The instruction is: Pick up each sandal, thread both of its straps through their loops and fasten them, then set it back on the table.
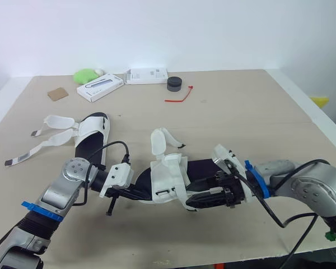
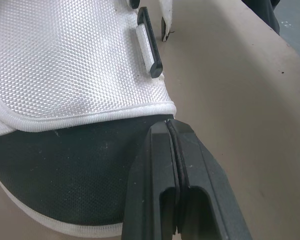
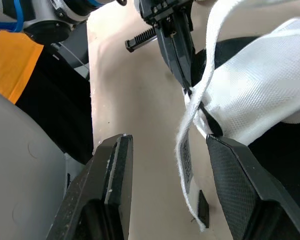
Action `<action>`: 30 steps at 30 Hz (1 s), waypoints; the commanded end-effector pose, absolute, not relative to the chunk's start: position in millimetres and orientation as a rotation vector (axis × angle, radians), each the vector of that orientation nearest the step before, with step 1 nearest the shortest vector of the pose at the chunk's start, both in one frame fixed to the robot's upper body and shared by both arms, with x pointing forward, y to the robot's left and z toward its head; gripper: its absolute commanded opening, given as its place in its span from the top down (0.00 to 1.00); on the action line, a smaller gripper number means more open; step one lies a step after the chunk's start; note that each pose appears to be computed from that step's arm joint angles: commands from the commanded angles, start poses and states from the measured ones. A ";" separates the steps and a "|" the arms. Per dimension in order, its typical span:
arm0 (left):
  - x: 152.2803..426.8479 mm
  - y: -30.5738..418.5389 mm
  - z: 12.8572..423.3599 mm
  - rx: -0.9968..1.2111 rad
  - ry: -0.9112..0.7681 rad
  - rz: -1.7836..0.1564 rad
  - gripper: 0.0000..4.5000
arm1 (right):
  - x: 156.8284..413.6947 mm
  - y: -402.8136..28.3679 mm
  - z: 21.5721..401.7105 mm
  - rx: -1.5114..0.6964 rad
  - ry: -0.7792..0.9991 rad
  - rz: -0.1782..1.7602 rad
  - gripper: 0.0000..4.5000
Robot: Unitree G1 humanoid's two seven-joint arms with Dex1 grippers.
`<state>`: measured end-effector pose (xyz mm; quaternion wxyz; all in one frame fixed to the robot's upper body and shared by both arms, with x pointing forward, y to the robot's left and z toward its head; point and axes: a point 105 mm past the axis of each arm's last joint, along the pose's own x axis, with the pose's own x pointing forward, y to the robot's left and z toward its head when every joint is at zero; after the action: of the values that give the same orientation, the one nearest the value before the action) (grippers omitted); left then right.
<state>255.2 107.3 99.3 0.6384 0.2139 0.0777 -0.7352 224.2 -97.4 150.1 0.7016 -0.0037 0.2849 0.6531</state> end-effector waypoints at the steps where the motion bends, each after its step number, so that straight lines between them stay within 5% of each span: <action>1: 253.7 110.5 88.8 0.486 0.241 -1.681 1.00 | 221.0 -95.8 158.5 -0.011 0.631 1.467 0.43; 15: 251.9 105.1 91.8 0.482 0.230 -1.683 1.00 | 225.8 -89.8 137.9 0.049 0.779 1.397 0.43; 18: 251.9 104.6 92.6 0.480 0.229 -1.681 1.00 | 229.0 -87.3 137.7 0.056 0.778 1.386 0.60; 22: 252.1 104.2 92.8 0.478 0.230 -1.680 1.00 | 231.3 -86.8 136.6 0.045 0.781 1.370 0.99; 30: 252.3 103.8 93.1 0.477 0.232 -1.678 1.00 | 231.3 -89.1 146.0 0.053 0.733 1.392 0.99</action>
<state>255.4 103.8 100.5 0.6427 0.2088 0.0842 -0.7323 230.6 -89.2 131.0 0.7027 0.0207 0.3610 0.6128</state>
